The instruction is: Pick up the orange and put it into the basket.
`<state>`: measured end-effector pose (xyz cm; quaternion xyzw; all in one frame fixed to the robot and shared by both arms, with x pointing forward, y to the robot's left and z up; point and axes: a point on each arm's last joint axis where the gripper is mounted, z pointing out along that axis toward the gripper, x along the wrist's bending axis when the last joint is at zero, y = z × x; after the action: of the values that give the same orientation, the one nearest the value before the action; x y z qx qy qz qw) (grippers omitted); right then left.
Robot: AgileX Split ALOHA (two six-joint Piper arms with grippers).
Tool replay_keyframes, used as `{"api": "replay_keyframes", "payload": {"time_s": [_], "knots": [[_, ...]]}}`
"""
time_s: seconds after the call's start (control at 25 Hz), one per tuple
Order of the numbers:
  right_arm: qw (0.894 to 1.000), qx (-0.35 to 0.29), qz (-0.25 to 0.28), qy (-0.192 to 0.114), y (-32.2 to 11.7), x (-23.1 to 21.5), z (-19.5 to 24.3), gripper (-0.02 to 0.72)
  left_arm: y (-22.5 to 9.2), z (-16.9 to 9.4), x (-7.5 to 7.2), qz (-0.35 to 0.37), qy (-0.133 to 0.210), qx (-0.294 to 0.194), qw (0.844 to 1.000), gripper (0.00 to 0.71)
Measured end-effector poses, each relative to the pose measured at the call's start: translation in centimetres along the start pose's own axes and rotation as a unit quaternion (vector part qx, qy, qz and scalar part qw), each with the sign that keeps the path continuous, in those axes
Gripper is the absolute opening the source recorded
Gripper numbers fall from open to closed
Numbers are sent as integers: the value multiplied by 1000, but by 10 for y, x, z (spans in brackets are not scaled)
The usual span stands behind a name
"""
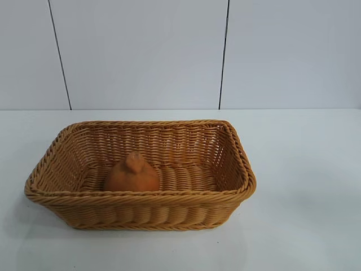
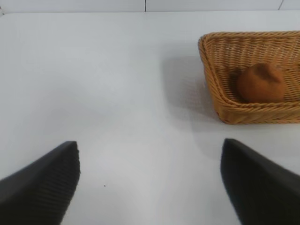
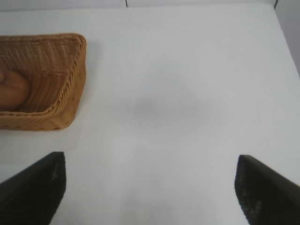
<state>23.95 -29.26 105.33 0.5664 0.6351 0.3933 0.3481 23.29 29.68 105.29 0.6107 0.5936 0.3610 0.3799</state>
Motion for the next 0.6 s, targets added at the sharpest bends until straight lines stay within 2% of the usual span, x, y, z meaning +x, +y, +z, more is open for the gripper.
{"api": "replay_keyframes", "payload": {"time_s": [0.6], "knots": [[1000, -12, -2, 7, -2, 1, -4, 673, 0, 0, 0, 0, 0, 0, 1000, 585]]}}
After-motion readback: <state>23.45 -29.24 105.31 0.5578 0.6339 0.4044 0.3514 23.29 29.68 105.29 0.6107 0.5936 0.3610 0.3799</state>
